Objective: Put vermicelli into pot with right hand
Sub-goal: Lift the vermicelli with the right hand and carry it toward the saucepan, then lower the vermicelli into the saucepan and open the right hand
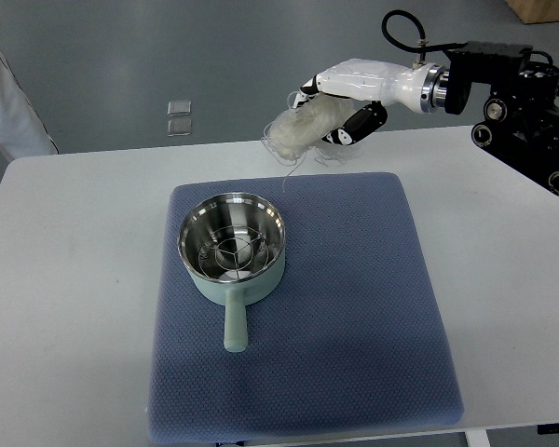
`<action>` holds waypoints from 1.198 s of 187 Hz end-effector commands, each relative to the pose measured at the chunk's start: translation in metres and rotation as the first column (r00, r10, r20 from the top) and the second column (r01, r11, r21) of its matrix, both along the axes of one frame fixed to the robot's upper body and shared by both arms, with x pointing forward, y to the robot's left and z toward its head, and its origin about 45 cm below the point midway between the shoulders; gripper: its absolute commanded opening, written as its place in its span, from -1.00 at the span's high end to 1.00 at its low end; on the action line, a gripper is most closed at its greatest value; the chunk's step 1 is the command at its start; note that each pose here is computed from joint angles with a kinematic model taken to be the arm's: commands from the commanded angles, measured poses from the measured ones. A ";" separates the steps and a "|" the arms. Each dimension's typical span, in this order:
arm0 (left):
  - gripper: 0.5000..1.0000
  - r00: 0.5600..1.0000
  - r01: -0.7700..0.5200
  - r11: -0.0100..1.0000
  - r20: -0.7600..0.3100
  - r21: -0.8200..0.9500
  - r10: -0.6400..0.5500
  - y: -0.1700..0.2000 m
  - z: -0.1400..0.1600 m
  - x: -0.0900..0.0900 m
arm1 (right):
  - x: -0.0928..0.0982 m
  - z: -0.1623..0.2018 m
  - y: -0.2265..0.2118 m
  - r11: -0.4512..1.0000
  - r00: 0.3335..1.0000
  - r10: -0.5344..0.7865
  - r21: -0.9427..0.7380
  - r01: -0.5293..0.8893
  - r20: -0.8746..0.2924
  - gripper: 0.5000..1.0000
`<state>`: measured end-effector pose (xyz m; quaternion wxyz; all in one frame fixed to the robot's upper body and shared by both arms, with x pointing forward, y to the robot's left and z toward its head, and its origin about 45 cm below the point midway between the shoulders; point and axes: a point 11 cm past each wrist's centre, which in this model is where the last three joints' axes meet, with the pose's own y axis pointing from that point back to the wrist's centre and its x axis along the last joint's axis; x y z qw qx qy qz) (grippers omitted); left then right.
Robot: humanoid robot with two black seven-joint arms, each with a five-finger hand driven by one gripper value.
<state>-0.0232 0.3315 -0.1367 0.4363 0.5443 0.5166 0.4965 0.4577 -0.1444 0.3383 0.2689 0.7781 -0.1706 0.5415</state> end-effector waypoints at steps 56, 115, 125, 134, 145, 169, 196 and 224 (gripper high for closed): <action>-1.00 1.000 0.000 1.000 0.000 0.000 0.000 0.000 0.000 0.000 | -0.035 -0.017 0.097 0.978 0.979 0.195 0.087 -0.190 -0.053 0.72; -1.00 1.000 -0.002 1.000 0.000 0.000 0.002 0.000 0.000 0.000 | -0.056 -0.078 0.102 0.979 0.966 0.198 0.091 -0.185 -0.166 0.70; -1.00 1.000 0.000 1.000 0.000 0.000 0.000 0.000 0.000 0.000 | -0.057 -0.085 0.100 0.981 0.965 0.188 0.091 -0.174 -0.181 0.65; -1.00 1.000 0.000 1.000 0.000 0.000 0.000 0.000 0.000 0.000 | -0.056 -0.091 0.096 0.983 0.967 0.172 0.090 -0.157 -0.187 0.58; -1.00 1.000 -0.002 1.000 0.000 0.000 0.002 0.000 0.000 0.000 | -0.052 -0.095 0.092 0.987 0.972 0.147 0.089 -0.132 -0.185 0.31; -1.00 1.000 0.000 1.000 0.000 0.000 0.000 0.000 0.000 0.000 | -0.047 -0.105 0.087 0.991 0.976 0.109 0.093 -0.093 -0.188 -0.13; -1.00 1.000 0.000 1.000 0.000 0.000 0.000 0.000 0.000 0.000 | -0.046 -0.107 0.083 0.992 0.975 0.097 0.101 -0.079 -0.198 -0.50; -1.00 1.000 -0.002 1.000 0.000 0.000 0.002 0.000 0.000 0.000 | -0.044 -0.103 0.081 0.991 0.976 0.094 0.117 -0.071 -0.197 -0.58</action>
